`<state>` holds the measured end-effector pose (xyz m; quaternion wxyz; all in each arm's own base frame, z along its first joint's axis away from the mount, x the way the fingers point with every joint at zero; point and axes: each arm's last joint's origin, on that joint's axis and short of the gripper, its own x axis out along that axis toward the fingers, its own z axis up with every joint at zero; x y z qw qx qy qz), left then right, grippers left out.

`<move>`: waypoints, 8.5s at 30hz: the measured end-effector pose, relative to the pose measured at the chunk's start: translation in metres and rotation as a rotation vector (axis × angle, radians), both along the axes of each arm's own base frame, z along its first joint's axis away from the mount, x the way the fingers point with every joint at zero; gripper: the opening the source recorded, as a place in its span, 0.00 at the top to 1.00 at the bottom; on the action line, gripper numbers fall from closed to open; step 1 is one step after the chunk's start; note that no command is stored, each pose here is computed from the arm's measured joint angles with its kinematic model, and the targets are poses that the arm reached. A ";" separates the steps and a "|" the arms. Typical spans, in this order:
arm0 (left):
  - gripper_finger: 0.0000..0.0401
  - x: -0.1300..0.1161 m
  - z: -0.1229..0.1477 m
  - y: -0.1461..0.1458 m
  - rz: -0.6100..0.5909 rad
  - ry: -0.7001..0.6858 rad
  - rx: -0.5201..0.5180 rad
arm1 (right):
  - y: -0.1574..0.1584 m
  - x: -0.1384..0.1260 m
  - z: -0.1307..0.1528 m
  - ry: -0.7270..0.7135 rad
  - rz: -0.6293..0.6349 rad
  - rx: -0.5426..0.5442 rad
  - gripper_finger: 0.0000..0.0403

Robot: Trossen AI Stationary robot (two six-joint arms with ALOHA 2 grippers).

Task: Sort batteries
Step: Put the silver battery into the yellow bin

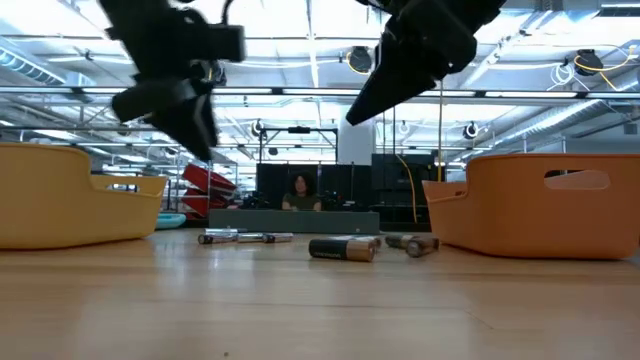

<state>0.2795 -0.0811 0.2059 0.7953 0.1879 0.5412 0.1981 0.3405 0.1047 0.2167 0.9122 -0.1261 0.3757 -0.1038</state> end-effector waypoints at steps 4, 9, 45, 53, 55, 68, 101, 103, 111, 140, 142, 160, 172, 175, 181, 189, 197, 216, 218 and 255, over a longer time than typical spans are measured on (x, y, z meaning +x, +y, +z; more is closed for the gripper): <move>0.51 0.019 0.003 -0.003 -0.063 -0.119 -0.201 | 0.003 -0.009 -0.010 0.117 0.054 0.029 0.67; 0.52 0.024 0.005 -0.006 -0.086 -0.177 -0.205 | 0.008 -0.019 -0.009 0.308 0.137 0.145 0.67; 0.52 0.016 -0.027 -0.041 -0.178 -0.511 -0.359 | 0.055 0.006 -0.055 0.776 0.540 -0.225 0.51; 0.52 0.015 -0.028 -0.040 -0.174 -0.500 -0.354 | 0.043 0.021 -0.057 0.701 0.535 -0.150 0.53; 0.52 0.015 -0.028 -0.040 -0.174 -0.497 -0.352 | 0.039 0.025 -0.056 0.682 0.523 -0.138 0.55; 0.52 0.013 -0.030 -0.039 -0.172 -0.468 -0.341 | 0.026 0.032 -0.058 0.689 0.506 -0.112 0.60; 0.52 0.010 -0.034 -0.036 -0.133 -0.436 -0.312 | 0.001 0.053 -0.053 0.562 0.376 -0.116 0.96; 0.52 0.010 -0.033 -0.036 -0.125 -0.444 -0.294 | 0.000 0.057 -0.028 0.407 0.309 -0.133 0.96; 0.52 0.009 -0.032 -0.038 -0.105 -0.508 -0.168 | -0.007 0.039 0.017 -0.082 0.204 -0.030 0.96; 0.59 0.041 0.007 -0.017 -0.238 -0.987 -0.188 | -0.020 -0.028 -0.012 -0.841 0.190 0.128 0.96; 0.69 0.042 0.009 -0.016 -0.259 -1.003 -0.185 | -0.021 -0.028 -0.013 -0.837 0.184 0.122 0.96; 0.87 0.006 0.033 -0.004 -0.181 -0.808 -0.266 | -0.025 -0.035 0.000 -0.819 0.071 0.132 0.52; 0.87 -0.109 0.034 0.003 0.341 -0.224 -0.669 | -0.030 -0.044 -0.004 -0.645 0.028 0.175 0.63; 0.85 -0.123 0.028 0.001 0.447 -0.117 -0.649 | -0.030 -0.045 -0.005 -0.639 0.025 0.177 0.65; 0.61 -0.124 0.024 -0.003 0.464 -0.065 -0.661 | -0.031 -0.045 -0.006 -0.629 0.024 0.175 0.66; 0.38 -0.107 0.018 0.001 0.451 -0.095 -0.649 | -0.031 -0.045 -0.006 -0.622 0.030 0.173 0.66; 0.37 -0.080 0.013 0.021 0.394 -0.149 -0.604 | -0.032 -0.045 -0.007 -0.608 0.030 0.167 0.66; 0.42 0.020 0.004 0.018 0.012 -0.183 -0.334 | 0.021 -0.057 0.010 -0.007 0.055 0.305 0.66; 0.42 0.025 0.004 0.015 -0.009 -0.231 -0.272 | 0.027 -0.059 0.009 0.046 0.040 0.373 0.66; 0.42 0.032 -0.002 -0.013 -0.209 -0.336 -0.116 | 0.083 -0.025 -0.057 0.786 -0.047 0.300 0.62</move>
